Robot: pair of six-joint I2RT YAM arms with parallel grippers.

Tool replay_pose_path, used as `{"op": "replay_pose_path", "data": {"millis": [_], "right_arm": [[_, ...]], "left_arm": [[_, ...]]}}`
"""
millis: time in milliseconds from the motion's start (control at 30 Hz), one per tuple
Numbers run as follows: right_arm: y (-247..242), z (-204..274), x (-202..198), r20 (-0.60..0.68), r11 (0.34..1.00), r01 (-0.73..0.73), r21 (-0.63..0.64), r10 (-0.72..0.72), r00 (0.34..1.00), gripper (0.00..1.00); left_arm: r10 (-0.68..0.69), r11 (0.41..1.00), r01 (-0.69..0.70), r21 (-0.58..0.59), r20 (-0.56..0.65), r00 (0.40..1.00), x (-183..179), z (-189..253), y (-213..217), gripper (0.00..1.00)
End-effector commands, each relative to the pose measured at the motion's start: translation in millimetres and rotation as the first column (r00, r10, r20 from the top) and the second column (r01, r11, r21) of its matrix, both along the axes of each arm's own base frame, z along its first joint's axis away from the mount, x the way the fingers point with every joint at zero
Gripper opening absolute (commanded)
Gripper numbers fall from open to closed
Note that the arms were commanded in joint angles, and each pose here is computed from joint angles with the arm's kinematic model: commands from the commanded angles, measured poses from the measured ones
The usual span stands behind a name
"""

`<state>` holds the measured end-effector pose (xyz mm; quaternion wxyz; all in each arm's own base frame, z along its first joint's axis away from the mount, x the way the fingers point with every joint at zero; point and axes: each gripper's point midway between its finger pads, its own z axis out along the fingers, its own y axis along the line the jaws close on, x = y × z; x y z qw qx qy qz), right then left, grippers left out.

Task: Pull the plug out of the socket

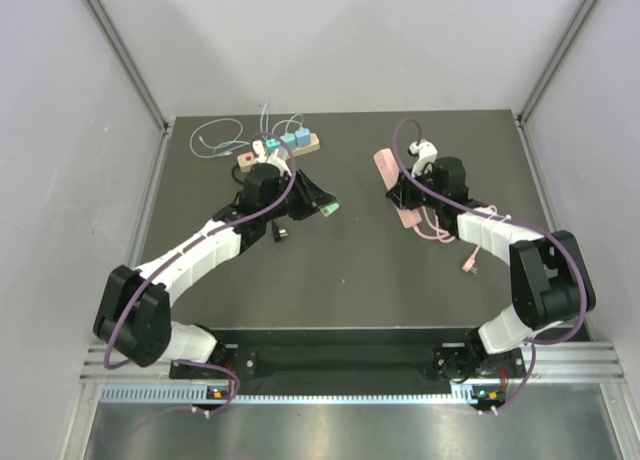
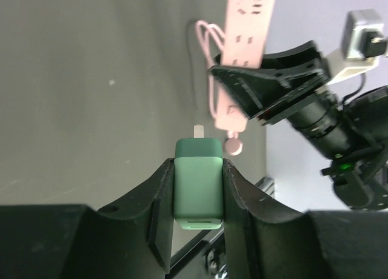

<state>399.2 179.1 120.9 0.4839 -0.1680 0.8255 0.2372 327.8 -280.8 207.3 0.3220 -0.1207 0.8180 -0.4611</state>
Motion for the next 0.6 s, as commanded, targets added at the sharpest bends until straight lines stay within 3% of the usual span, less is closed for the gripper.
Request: {"op": "replay_pose_path", "data": {"millis": [0,133,233,367,400,567], "right_arm": [[6.4,31.2,5.6,0.094,0.999,-0.027,0.043,0.023,0.995,0.00],[9.2,34.0,-1.9,0.090,0.990,-0.106,0.092,0.098,0.991,0.00],[5.6,37.2,-0.5,0.093,0.989,-0.107,0.106,0.097,0.991,0.00],[3.5,39.4,-0.8,0.097,0.987,-0.106,0.118,0.095,0.991,0.00],[2.8,40.1,-0.4,0.098,0.987,-0.105,0.121,0.093,0.991,0.00],[2.6,39.9,-0.5,0.093,0.986,-0.108,0.128,0.097,0.991,0.00]], "left_arm": [[0.027,0.997,-0.027,0.073,0.002,1.000,-5.1,-4.4,27.9,0.00],[0.154,0.971,-0.135,0.196,-0.087,0.984,-9.9,-41.0,89.6,0.00],[0.304,0.917,-0.246,0.312,-0.150,0.941,-20.7,-65.7,150.3,0.00],[0.517,0.779,-0.347,0.522,-0.222,0.826,-42.8,-95.9,223.6,0.00],[0.580,0.720,-0.380,0.581,-0.201,0.790,-44.8,-99.6,242.4,0.00],[0.674,0.634,-0.385,0.670,-0.236,0.700,-59.3,-123.7,275.8,0.00]]}}
